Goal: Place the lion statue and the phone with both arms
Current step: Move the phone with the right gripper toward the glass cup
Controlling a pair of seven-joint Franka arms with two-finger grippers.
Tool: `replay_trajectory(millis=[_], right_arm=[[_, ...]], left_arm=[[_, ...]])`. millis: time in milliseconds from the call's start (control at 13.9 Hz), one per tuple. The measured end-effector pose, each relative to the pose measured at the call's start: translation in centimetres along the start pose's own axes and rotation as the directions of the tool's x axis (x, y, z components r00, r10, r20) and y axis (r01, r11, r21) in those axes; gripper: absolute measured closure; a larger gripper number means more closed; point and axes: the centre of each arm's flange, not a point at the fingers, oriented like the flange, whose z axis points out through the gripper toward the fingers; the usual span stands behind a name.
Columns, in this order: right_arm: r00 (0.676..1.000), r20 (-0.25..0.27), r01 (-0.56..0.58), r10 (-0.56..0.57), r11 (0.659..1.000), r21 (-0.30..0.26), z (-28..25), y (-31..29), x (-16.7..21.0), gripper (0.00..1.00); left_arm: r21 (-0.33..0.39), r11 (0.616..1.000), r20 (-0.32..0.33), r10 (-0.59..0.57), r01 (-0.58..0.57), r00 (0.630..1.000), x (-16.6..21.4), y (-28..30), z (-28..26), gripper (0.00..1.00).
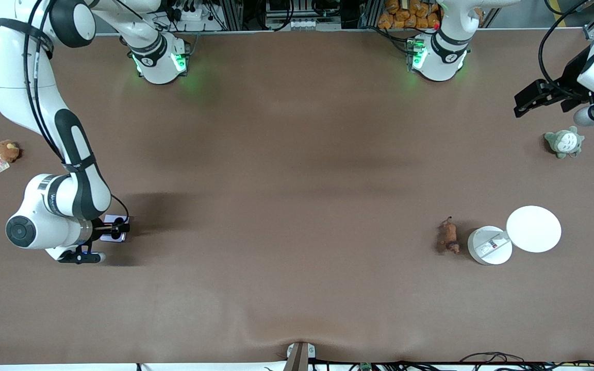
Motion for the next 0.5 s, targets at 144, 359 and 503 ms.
replay_trajectory(millis=[144,359,503], right_arm=[[1.000,-0.008,0.006,-0.006,1.000,-0.002,-0.1,0.1,0.1,0.00],[0.999,-0.035,0.006,-0.006,1.000,-0.005,-1.3,0.2,0.7,0.00],[0.997,-0.077,0.006,-0.007,1.000,-0.008,-3.3,0.2,1.5,0.00]], left_arm=[[-0.003,1.000,-0.014,0.018,-0.018,1.000,0.2,0.1,0.3,0.00],[-0.003,1.000,-0.021,0.023,-0.023,1.000,0.0,0.0,0.2,0.00],[-0.004,1.000,-0.025,0.025,-0.025,0.999,-0.2,0.0,0.0,0.00]])
